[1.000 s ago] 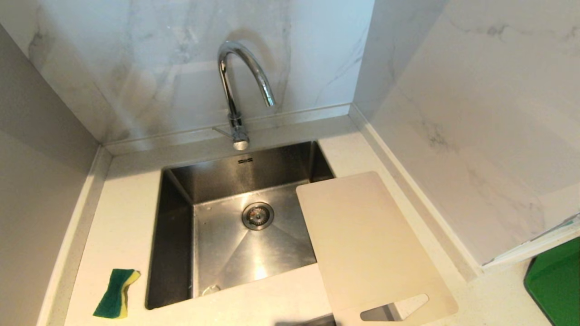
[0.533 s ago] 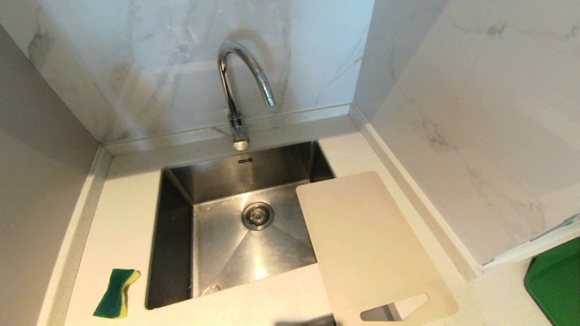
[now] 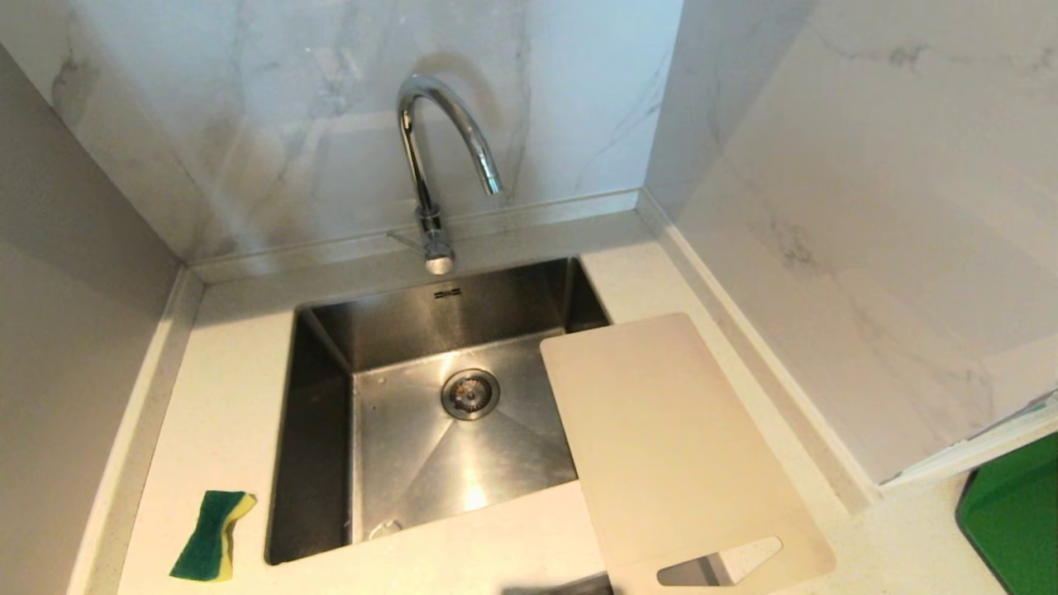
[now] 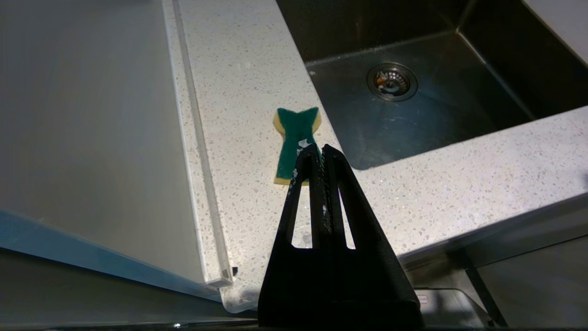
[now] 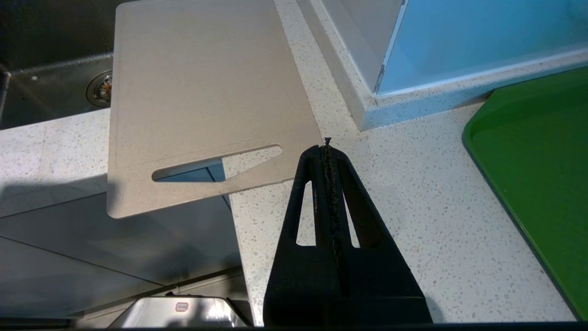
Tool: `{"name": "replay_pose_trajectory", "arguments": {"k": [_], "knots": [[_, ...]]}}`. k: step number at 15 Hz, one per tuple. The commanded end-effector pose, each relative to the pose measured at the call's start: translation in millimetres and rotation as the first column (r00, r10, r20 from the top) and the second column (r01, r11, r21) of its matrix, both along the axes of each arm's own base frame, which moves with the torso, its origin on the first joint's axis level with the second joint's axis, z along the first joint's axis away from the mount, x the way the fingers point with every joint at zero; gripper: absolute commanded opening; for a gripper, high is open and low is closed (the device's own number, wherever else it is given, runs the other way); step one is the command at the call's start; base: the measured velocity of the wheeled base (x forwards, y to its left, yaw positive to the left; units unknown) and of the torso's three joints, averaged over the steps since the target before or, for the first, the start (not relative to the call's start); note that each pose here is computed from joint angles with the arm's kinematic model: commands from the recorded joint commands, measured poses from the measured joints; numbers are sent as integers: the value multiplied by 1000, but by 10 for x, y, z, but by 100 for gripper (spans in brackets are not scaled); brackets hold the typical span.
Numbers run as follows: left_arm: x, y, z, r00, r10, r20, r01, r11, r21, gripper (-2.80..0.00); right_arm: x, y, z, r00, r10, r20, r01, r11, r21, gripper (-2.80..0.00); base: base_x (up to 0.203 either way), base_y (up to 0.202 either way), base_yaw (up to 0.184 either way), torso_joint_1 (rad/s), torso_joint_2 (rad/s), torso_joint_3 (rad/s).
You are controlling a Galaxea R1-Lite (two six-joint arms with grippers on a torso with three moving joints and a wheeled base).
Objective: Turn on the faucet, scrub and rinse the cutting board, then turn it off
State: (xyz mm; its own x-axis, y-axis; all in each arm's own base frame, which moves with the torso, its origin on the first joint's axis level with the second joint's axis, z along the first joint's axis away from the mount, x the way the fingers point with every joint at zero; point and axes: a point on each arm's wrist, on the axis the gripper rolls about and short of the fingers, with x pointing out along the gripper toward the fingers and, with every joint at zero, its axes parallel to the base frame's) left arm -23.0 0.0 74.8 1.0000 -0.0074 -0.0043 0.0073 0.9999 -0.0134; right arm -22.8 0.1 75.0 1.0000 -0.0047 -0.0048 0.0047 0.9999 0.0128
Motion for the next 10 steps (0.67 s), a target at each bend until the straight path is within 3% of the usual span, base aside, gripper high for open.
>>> {"name": "replay_pose_trajectory", "arguments": {"k": [1, 10], "knots": [[4, 0, -8, 1000, 0, -5, 0, 1000, 0, -280, 2, 0, -4, 1000, 0, -3, 0, 1000, 0, -280, 0, 0, 0, 0, 0, 0], [3, 0, -8, 1000, 1, -3, -1, 1000, 0, -280, 1, 0, -5, 1000, 0, -1, 0, 1000, -1, -280, 0, 0, 0, 0, 0, 0]]}}
